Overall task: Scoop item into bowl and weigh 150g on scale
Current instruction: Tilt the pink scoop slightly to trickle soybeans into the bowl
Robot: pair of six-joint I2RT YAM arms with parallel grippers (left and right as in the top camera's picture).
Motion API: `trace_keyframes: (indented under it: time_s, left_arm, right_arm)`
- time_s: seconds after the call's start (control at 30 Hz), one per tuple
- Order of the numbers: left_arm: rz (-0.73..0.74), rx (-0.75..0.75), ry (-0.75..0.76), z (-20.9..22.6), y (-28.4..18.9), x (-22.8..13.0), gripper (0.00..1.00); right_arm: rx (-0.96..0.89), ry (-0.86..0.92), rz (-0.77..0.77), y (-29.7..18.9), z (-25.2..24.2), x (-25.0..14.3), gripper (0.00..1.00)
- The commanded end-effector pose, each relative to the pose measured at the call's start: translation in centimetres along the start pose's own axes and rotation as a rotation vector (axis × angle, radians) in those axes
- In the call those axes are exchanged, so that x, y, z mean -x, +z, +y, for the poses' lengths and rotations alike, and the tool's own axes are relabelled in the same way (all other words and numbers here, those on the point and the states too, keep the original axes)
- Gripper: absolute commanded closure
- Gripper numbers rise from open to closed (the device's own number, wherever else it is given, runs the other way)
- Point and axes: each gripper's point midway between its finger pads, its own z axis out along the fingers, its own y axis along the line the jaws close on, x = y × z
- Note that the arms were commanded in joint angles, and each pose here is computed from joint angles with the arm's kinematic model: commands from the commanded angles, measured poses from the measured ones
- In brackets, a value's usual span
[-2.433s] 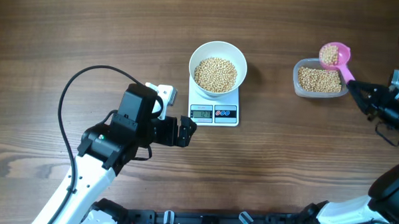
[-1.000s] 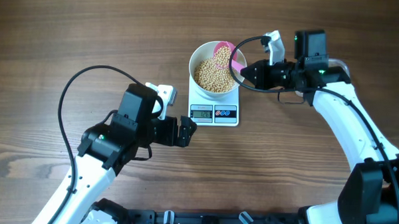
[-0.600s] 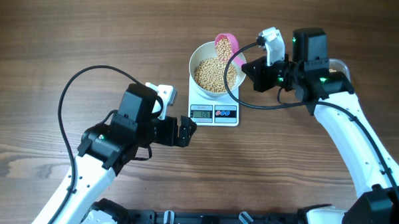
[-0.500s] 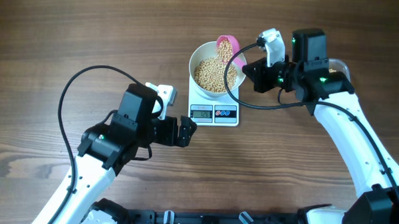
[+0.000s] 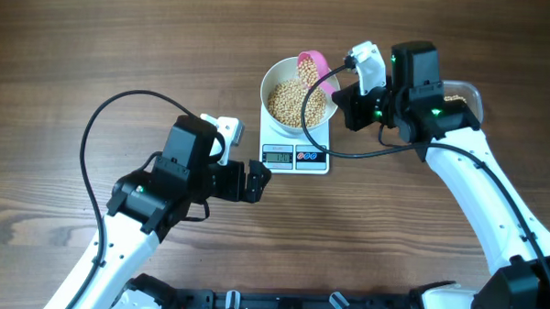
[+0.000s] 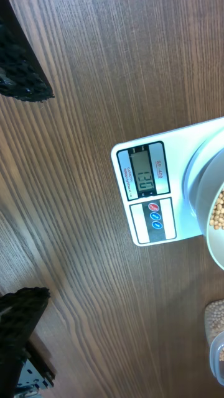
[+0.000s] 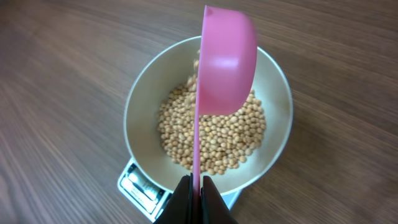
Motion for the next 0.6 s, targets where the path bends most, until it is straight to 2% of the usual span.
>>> trace_keyframes:
  time_s: [0.0,0.57]
  left_arm:
    - [-0.010,-0.008,0.019,-0.15,-0.18,0.42,0.00]
    - [-0.010,-0.008,0.019,-0.15,-0.18,0.42,0.00]
  right_arm:
    - [-0.062,-0.046,-0.007,-0.60,-0.72,0.45,0.96]
    - [-0.057,-0.018,0.007,-0.59,-0.61,0.07,0.96]
